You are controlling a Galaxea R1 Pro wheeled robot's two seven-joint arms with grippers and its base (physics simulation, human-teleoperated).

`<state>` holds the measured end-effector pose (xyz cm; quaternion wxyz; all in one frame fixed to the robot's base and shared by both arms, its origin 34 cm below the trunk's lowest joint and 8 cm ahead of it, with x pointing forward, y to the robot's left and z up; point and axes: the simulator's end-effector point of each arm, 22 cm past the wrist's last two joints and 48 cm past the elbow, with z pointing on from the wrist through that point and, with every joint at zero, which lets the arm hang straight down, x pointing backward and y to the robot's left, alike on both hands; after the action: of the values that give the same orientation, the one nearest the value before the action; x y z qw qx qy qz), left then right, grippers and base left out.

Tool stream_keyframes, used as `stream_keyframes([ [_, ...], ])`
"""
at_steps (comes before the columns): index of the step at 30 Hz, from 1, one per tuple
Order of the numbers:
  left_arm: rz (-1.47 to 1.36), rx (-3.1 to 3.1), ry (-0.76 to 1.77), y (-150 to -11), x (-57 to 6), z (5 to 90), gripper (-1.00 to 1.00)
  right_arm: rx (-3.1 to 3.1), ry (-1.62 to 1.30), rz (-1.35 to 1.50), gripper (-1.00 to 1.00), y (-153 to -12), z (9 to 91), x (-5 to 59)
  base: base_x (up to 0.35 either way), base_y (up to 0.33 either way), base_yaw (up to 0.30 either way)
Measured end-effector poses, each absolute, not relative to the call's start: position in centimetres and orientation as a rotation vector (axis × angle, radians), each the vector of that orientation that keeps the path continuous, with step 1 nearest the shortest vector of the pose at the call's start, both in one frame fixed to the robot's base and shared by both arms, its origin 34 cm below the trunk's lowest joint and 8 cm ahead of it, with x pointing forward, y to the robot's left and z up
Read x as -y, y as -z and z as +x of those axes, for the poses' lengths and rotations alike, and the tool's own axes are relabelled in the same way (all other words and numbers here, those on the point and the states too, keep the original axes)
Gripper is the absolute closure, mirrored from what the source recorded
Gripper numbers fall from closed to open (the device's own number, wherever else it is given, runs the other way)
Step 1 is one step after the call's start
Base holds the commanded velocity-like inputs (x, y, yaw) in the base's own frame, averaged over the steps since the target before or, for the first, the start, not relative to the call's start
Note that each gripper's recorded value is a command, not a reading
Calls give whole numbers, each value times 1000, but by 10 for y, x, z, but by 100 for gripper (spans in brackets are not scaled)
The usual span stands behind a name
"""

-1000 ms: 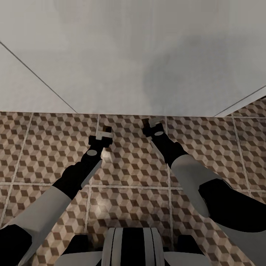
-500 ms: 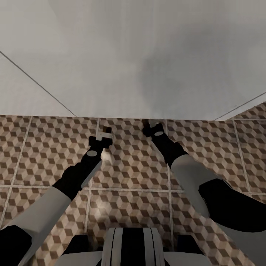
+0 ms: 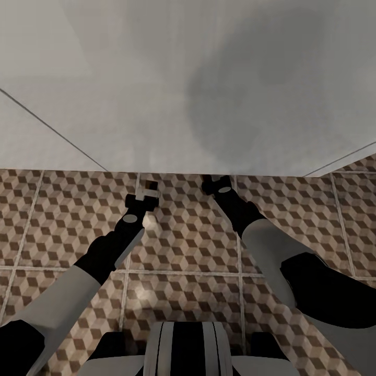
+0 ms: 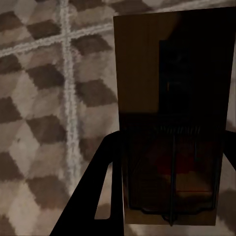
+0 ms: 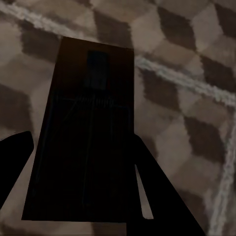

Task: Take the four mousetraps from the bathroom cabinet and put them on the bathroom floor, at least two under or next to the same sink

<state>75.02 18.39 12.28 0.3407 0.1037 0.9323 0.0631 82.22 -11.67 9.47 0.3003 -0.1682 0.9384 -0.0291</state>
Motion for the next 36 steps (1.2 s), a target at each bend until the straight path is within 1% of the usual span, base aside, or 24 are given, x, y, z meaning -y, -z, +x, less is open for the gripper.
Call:
stream_keyframes([
  [27,271,-2432,-165,-120,-185,747,100,-2487,69,-446,100,-90,818,117,0,0,0],
  [36,272,-2461,-188,-101,-195,733,100,-2431,42,-435,100,-88,817,114,0,0,0],
])
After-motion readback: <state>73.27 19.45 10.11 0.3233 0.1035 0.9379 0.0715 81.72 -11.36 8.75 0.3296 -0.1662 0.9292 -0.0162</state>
